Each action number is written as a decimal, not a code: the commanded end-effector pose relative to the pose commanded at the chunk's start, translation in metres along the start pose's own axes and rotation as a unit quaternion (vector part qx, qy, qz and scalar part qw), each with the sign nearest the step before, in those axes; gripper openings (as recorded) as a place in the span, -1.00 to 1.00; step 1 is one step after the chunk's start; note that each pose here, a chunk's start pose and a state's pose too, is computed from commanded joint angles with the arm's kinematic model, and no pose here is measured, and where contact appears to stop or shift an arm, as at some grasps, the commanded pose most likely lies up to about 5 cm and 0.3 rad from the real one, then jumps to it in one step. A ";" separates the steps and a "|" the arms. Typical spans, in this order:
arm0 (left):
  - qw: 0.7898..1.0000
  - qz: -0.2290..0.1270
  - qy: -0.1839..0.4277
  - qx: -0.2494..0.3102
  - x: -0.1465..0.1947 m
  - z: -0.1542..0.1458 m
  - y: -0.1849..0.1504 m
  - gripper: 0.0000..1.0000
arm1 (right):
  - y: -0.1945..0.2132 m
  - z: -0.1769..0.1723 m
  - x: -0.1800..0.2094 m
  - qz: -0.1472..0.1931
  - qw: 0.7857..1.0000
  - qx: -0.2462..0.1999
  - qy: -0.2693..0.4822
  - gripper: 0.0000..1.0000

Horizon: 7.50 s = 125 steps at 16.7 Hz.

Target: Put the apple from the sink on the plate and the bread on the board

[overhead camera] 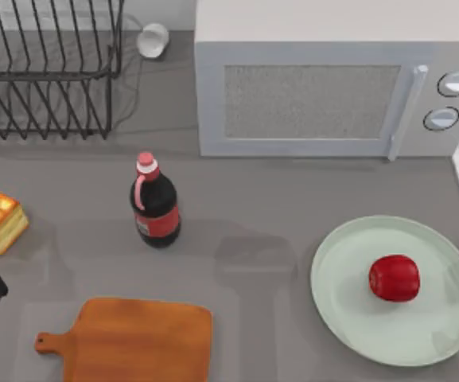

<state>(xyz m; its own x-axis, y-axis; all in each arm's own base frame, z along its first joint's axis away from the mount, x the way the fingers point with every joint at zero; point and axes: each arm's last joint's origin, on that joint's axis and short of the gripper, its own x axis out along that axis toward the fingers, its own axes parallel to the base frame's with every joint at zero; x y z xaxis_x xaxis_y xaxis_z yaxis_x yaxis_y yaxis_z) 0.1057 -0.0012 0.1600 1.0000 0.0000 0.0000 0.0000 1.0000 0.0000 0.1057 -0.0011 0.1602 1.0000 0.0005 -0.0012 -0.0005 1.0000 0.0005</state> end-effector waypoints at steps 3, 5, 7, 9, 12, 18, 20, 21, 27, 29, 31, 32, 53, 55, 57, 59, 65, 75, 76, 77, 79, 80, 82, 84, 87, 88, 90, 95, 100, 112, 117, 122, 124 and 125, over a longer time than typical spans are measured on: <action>1.000 0.000 0.000 0.000 0.000 0.000 0.000 1.00 | 0.000 0.000 0.000 0.000 1.000 0.000 -0.001 1.00; 1.000 0.000 0.000 0.000 0.000 0.000 0.000 1.00 | 0.000 0.000 0.000 0.000 1.000 0.000 -0.001 1.00; 1.000 0.000 0.012 0.006 0.000 0.005 0.000 1.00 | 0.000 0.000 0.000 0.000 1.000 0.000 -0.001 1.00; 0.999 0.000 0.041 0.018 0.002 0.016 0.000 1.00 | 0.000 0.000 0.000 0.000 1.000 0.000 -0.001 1.00; 0.992 -0.003 0.116 0.046 0.011 0.040 0.001 1.00 | 0.000 0.000 0.000 0.000 1.000 0.000 -0.001 1.00; 0.935 -0.035 0.333 0.116 0.074 0.085 0.004 1.00 | 0.000 0.000 0.000 0.000 1.000 0.000 -0.001 1.00; 0.900 -0.054 0.410 0.136 0.107 0.090 0.006 1.00 | 0.000 0.000 0.000 0.000 1.000 0.000 -0.001 1.00; 0.881 -0.066 0.446 0.145 0.124 0.089 0.008 1.00 | 0.000 0.000 0.000 0.000 1.000 0.000 -0.001 1.00; 0.753 -0.138 0.619 0.174 0.217 0.052 0.015 1.00 | 0.000 0.000 0.000 0.000 1.000 0.000 -0.001 1.00; 0.719 -0.158 0.653 0.177 0.237 0.036 0.017 1.00 | 0.000 0.000 0.000 0.000 1.000 0.000 -0.001 1.00; 0.696 -0.171 0.674 0.178 0.249 0.025 0.019 1.00 | 0.000 0.000 0.000 0.000 1.000 0.000 -0.001 1.00; 0.689 -0.175 0.680 0.179 0.253 0.021 0.019 1.00 | 0.000 0.000 0.000 0.000 1.000 0.000 -0.001 1.00; 0.684 -0.178 0.684 0.179 0.256 -0.051 0.019 0.70 | 0.000 0.000 0.000 0.000 1.000 0.000 -0.001 1.00; 0.684 -0.178 0.684 0.179 0.256 -0.051 0.019 0.40 | 0.000 0.000 0.000 0.000 1.000 0.000 -0.001 1.00; 0.684 -0.178 0.684 0.179 0.256 -0.051 0.019 0.10 | 0.000 0.000 0.000 0.000 1.000 0.000 -0.001 1.00; 0.684 -0.178 0.684 0.179 0.256 -0.051 0.019 -0.21 | 0.000 0.000 0.000 0.000 1.000 0.000 -0.001 1.00; 0.684 -0.178 0.684 0.179 0.256 -0.051 0.019 -1.00 | 0.000 0.000 0.000 0.000 1.000 0.000 -0.001 1.00; 0.688 -0.179 0.680 0.178 0.257 -0.042 0.018 -1.00 | 0.000 0.000 0.000 0.000 1.000 0.000 -0.001 1.00; 0.689 -0.179 0.680 0.177 0.258 -0.036 0.019 -1.00 | 0.000 0.000 0.000 0.000 1.000 0.000 -0.001 1.00; 0.688 -0.179 0.681 0.177 0.259 -0.027 0.019 -1.00 | 0.000 0.000 0.000 0.000 1.000 0.000 -0.001 1.00; 0.686 -0.181 0.682 0.178 0.261 -0.006 0.018 -1.00 | 0.000 0.000 0.000 0.000 1.000 0.000 -0.001 1.00; 0.684 -0.181 0.684 0.177 0.260 0.006 0.018 -1.00 | 0.000 0.000 0.000 0.000 1.000 0.000 -0.001 1.00; 0.682 -0.182 0.685 0.177 0.258 0.029 0.018 -1.00 | 0.000 0.000 0.000 0.000 1.000 0.000 -0.001 1.00; 0.686 -0.181 0.682 0.178 0.256 0.048 0.018 -1.00 | 0.000 0.000 0.000 0.000 1.000 0.000 -0.001 1.00; 0.688 -0.180 0.681 0.178 0.256 0.054 0.018 -1.00 | 0.000 0.000 0.000 0.000 1.000 0.000 -0.001 1.00; 0.688 -0.180 0.681 0.178 0.256 0.054 0.018 -1.00 | 0.000 0.000 0.000 0.000 1.000 0.000 -0.001 1.00; 0.686 -0.180 0.682 0.177 0.256 0.052 0.018 -1.00 | 0.000 0.000 0.000 0.000 1.000 0.000 -0.001 1.00; 0.689 -0.159 0.689 0.157 0.244 0.049 -0.017 -1.00 | 0.000 0.000 0.000 0.000 1.000 0.000 -0.001 1.00; 0.693 -0.102 0.707 0.103 0.202 0.040 -0.082 -1.00 | 0.000 0.000 0.000 0.000 1.000 0.000 -0.001 1.00; 0.711 -0.008 0.703 0.006 0.096 0.024 -0.153 -1.00 | 0.000 0.000 0.000 0.000 1.000 0.000 -0.001 1.00; 0.710 -0.006 0.705 0.006 0.097 0.022 -0.153 -1.00 | 0.000 0.000 0.000 0.000 1.000 0.000 -0.001 1.00; 0.709 -0.007 0.705 0.008 0.097 0.005 -0.154 -1.00 | 0.000 0.000 0.000 0.000 1.000 0.000 -0.001 1.00; 0.710 -0.008 0.704 0.007 0.097 -0.002 -0.154 -1.00 | 0.000 0.000 0.000 0.000 1.000 0.000 -0.001 1.00; 0.712 -0.010 0.702 0.005 0.097 -0.004 -0.154 -1.00 | 0.000 0.000 0.000 0.000 1.000 0.000 -0.001 1.00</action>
<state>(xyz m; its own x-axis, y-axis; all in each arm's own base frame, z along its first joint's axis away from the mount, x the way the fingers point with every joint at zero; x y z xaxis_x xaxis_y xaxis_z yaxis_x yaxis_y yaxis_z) 0.2030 -0.1551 0.1555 0.0129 -0.0070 -0.9999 0.0207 0.9998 -0.0067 0.1057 -0.0012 0.1600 1.0000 0.0000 0.0000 0.0000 1.0000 0.0000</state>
